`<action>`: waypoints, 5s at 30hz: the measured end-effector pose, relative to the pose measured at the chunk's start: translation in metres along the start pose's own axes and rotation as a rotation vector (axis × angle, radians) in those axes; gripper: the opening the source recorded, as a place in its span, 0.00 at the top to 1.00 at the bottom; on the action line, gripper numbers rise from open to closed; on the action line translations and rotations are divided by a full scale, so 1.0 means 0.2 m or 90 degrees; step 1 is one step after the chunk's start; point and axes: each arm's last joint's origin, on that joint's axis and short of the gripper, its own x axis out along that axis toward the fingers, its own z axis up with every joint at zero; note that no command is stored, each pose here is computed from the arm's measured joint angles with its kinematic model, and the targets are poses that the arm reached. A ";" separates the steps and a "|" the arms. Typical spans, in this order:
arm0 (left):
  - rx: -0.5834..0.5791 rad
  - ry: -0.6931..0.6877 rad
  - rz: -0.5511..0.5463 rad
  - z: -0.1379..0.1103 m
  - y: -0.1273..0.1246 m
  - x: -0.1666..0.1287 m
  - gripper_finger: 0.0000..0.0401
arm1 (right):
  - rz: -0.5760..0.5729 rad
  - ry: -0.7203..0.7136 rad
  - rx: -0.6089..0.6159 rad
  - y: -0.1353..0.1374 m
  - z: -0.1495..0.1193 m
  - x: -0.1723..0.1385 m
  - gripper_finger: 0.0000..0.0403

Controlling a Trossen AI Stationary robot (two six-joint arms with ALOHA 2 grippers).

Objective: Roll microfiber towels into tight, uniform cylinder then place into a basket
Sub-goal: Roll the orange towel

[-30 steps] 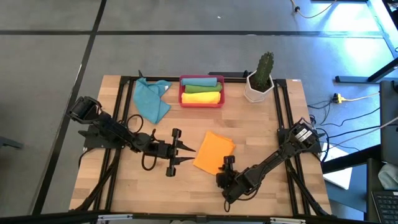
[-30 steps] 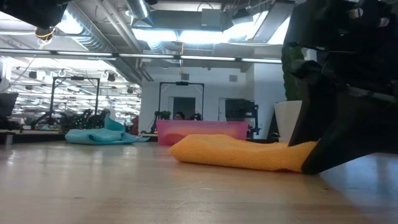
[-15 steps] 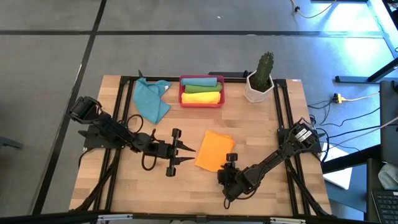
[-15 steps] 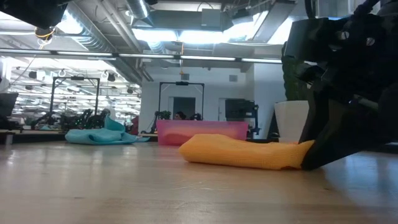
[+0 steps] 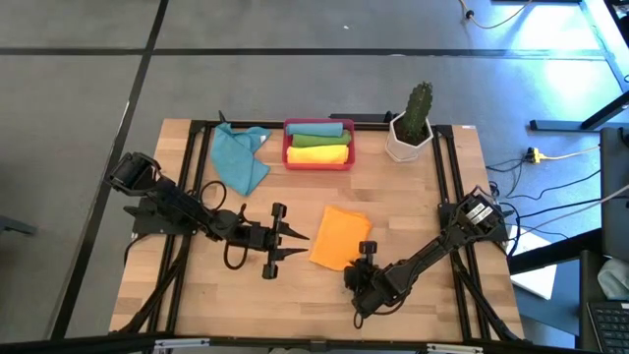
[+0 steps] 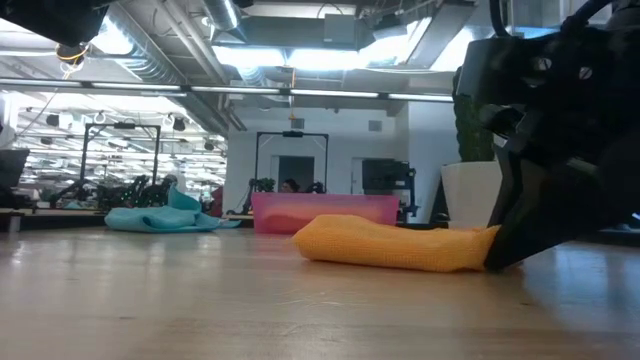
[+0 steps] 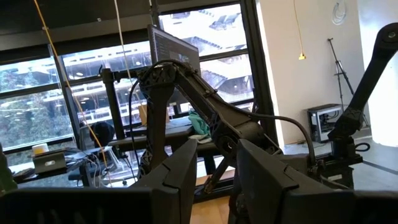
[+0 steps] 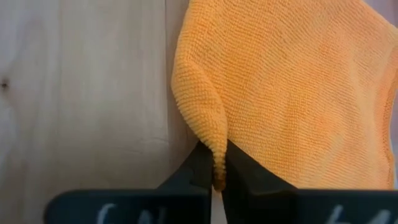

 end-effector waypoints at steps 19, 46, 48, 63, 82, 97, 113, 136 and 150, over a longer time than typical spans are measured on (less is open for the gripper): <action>-0.004 0.000 0.000 0.00 0.00 0.00 0.74 | 0.083 -0.125 0.196 -0.12 -0.10 -0.07 0.97; 0.208 0.357 -0.043 -0.18 -0.05 0.09 0.74 | 0.273 -0.300 0.521 -0.31 -0.46 0.02 0.96; 0.216 0.411 -0.067 -0.21 -0.08 0.11 0.73 | 0.274 -0.300 0.522 -0.31 -0.46 0.02 0.96; 0.295 0.557 -0.075 -0.51 -0.26 0.11 0.43 | 0.273 -0.299 0.521 -0.31 -0.46 0.02 0.95; 0.381 0.515 0.006 -0.68 -0.28 0.14 0.41 | 0.275 -0.297 0.518 -0.31 -0.46 0.02 0.95; 0.425 0.510 0.007 -0.70 -0.24 0.16 0.50 | 0.277 -0.296 0.517 -0.31 -0.46 0.02 0.95; 0.357 0.507 -0.027 -0.71 -0.22 0.18 0.85 | 0.268 -0.302 0.485 -0.31 -0.46 0.02 0.95; 0.364 0.649 -0.033 -0.65 -0.26 0.22 1.00 | 0.291 -0.452 0.305 -0.33 -0.35 -0.14 0.62; 0.311 0.637 -0.012 -0.53 -0.31 0.35 1.00 | 0.193 -0.336 0.145 -0.13 -0.12 -0.24 0.54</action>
